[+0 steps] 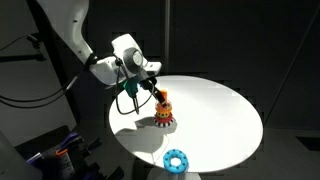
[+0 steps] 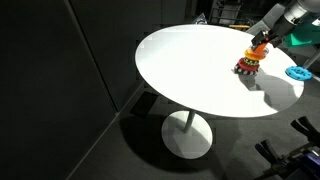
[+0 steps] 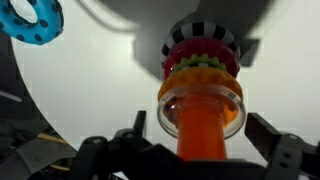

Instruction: Put the clear ring on the table

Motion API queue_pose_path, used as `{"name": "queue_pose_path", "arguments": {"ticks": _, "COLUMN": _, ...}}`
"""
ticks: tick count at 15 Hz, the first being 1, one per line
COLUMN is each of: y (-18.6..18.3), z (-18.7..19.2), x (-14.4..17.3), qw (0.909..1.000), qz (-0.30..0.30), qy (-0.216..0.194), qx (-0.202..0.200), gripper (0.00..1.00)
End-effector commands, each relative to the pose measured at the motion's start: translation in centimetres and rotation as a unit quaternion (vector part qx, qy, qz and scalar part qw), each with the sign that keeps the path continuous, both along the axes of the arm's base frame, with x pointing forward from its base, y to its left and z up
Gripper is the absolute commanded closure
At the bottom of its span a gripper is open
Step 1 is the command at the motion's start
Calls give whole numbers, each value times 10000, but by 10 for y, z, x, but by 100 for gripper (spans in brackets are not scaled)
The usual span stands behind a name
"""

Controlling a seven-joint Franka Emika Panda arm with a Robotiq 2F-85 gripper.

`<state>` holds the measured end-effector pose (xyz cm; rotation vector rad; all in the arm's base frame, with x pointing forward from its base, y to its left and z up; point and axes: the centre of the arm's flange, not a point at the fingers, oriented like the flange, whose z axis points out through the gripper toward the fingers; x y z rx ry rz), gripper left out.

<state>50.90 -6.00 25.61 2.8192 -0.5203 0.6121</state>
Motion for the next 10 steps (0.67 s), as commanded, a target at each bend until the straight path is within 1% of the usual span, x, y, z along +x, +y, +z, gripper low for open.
{"name": "queue_pose_path", "arguments": {"ticks": 1, "y": 3, "z": -8, "x": 3, "qw": 9999, "qz": -16, "qy": -75, "qx": -88, "gripper": 0}}
{"name": "queue_pose_path", "arguments": {"ticks": 5, "y": 3, "z": -12, "x": 1, "qw": 9999, "qz": -17, "qy": -83, "qx": -83, "gripper": 0}}
{"name": "queue_pose_path", "arguments": {"ticks": 10, "y": 2, "z": -13, "x": 2, "qw": 9999, "qz": -10, "qy": -107, "qx": 65, "gripper": 0}}
